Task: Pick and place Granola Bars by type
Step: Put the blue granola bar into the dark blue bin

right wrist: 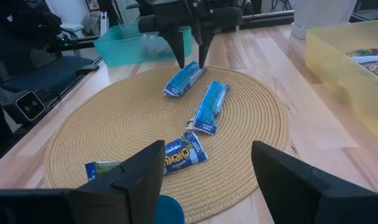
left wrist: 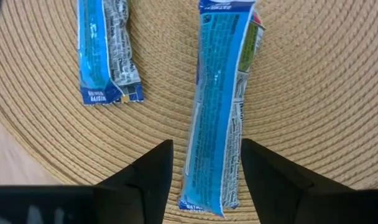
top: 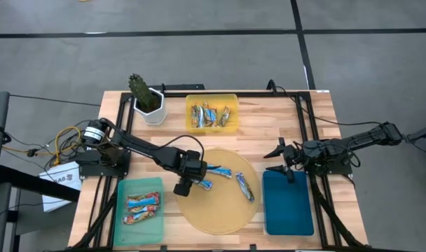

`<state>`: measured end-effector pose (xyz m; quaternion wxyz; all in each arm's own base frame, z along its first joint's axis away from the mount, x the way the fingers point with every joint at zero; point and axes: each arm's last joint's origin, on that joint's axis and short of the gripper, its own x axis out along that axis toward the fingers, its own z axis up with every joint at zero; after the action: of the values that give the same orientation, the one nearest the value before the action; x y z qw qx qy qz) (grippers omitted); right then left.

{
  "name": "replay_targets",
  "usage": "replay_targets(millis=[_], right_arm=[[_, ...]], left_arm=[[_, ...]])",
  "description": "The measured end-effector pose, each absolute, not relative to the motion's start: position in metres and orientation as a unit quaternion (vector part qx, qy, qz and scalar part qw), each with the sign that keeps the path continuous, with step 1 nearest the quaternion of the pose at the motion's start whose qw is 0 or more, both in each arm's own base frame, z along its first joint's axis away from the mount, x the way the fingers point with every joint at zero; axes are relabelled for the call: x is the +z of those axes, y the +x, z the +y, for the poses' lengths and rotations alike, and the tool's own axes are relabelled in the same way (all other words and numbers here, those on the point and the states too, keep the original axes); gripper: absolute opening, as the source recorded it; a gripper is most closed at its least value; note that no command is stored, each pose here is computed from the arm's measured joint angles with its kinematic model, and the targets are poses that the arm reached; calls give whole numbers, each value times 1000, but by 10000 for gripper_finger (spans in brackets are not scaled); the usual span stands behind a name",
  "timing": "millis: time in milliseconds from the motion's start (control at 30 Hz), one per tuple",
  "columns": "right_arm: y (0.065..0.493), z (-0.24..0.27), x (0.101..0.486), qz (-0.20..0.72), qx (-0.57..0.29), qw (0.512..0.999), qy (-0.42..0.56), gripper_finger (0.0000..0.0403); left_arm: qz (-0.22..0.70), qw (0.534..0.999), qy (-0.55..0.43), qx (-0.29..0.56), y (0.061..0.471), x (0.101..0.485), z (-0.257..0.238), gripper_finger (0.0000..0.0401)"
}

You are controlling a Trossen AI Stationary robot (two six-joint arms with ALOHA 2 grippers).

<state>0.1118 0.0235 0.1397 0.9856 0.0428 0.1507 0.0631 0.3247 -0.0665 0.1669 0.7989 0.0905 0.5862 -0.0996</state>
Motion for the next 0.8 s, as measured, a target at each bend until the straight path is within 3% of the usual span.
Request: replay_targets(millis=[367,800], right_arm=[[112,23,140,150,63,986,43,234],[112,23,140,151,63,986,43,234]], left_arm=[[594,795,68,-101,335,141,-75,143],[590,797,78,-103,336,141,-75,56]])
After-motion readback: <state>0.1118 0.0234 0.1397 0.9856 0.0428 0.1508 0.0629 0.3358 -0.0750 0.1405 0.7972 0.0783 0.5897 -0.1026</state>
